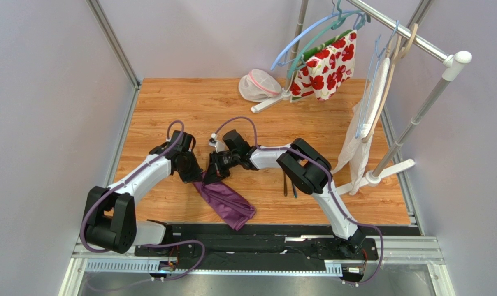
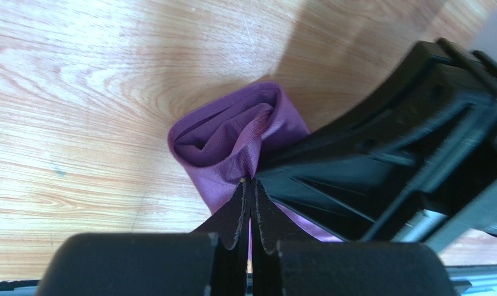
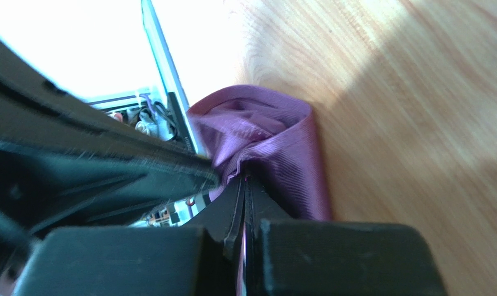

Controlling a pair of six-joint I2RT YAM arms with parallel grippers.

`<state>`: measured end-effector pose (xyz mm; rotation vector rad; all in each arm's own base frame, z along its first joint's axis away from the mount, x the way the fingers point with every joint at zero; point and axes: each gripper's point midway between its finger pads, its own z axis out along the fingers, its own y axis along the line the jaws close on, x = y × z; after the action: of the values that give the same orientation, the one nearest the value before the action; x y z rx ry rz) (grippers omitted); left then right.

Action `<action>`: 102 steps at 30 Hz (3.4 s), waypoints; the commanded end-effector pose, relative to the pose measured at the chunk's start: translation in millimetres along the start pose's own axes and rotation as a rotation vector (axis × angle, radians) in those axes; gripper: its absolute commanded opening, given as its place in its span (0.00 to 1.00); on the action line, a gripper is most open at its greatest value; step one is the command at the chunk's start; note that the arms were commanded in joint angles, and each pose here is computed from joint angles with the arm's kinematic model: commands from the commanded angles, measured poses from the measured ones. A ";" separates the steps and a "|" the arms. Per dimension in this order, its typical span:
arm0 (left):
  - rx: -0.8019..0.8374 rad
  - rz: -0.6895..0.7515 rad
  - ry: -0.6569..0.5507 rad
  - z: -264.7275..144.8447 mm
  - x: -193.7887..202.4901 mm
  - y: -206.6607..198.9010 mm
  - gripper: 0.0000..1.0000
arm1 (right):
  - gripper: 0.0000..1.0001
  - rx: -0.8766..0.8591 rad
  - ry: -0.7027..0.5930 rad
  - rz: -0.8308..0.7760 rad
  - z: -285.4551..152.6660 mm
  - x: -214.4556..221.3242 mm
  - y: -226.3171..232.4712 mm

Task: Fold the napkin into a case and place the utensils inside
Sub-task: Stuff the top corner of the smaller-rectangle-folded napkin at the center of the board.

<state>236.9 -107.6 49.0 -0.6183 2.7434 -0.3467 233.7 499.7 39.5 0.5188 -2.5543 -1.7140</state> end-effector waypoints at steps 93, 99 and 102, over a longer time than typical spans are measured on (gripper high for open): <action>0.261 0.220 0.300 -21.6 135.4 -77.5 0.04 | 0.00 0.528 -0.157 -0.011 -165.9 31.6 -54.0; 0.243 0.200 0.261 -9.6 122.0 -94.4 0.03 | 0.02 0.517 -0.155 -0.025 -175.7 44.4 -43.7; 0.225 0.198 0.267 -1.4 120.6 -97.7 0.02 | 0.13 0.578 -0.141 -0.096 -182.3 52.1 -44.9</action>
<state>153.9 -230.2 44.1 -0.2602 2.9560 -0.6722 235.9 316.0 46.9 0.4044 -3.0938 -1.0823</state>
